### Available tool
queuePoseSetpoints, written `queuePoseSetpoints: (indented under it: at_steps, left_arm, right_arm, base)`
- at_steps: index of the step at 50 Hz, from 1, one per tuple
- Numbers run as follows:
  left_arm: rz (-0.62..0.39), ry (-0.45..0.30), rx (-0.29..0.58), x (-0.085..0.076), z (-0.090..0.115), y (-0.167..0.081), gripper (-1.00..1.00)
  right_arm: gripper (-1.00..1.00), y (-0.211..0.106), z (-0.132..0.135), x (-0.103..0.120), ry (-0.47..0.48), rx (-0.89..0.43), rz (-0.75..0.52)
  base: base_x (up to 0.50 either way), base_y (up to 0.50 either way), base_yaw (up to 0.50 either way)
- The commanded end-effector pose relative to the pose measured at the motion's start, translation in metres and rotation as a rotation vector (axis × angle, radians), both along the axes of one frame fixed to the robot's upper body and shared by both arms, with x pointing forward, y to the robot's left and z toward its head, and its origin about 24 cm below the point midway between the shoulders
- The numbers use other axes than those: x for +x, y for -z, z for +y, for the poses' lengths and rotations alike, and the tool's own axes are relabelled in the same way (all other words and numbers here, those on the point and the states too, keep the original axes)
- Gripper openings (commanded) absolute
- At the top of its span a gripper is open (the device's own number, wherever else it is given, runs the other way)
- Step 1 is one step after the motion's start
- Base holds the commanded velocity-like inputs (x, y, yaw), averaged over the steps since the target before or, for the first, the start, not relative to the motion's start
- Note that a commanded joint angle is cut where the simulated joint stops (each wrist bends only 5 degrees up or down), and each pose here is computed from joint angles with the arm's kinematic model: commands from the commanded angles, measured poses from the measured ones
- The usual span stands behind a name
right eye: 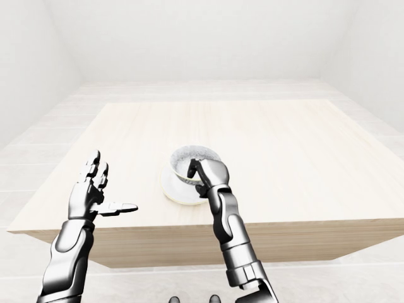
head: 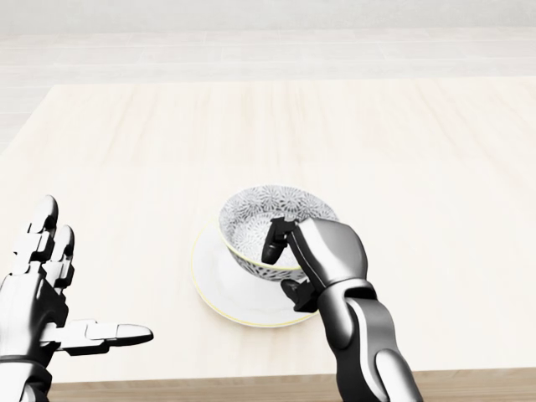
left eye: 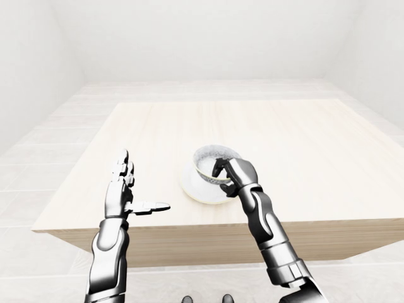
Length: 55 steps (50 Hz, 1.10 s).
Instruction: Put the bowl on the plate.
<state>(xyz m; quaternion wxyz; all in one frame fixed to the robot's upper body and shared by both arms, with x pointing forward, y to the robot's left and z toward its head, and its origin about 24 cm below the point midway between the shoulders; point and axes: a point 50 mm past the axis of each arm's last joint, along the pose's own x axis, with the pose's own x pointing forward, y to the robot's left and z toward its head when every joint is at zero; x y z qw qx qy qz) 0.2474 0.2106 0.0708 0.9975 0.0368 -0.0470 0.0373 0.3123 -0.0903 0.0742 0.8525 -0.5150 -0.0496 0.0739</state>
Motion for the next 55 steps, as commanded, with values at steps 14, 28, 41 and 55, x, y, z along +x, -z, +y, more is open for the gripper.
queuePoseSetpoints:
  at_steps: [14,28,41,55]
  left_arm:
    - [-0.005,0.002,-0.003,0.0,0.0,-0.002,1.0]
    - [-0.004,0.001,-0.003,0.002,0.0,-0.002,1.0]
    - [-0.009,0.003,0.0,0.001,0.0,-0.004,1.0]
    - [-0.01,0.003,-0.001,0.0,0.0,-0.004,1.0]
  right_arm:
    - [-0.47,0.007,-0.001,0.003,0.026,0.04,0.001]
    - [-0.47,0.011,0.001,0.003,0.025,0.04,0.008]
    - [-0.47,0.01,0.001,0.002,0.023,0.032,0.006]
    - [-0.47,0.012,0.002,0.002,0.023,0.033,0.011]
  base:
    - [0.0,0.0,0.0]
    - [0.0,0.0,0.0]
    - [0.0,0.0,0.0]
    - [0.0,0.0,0.0]
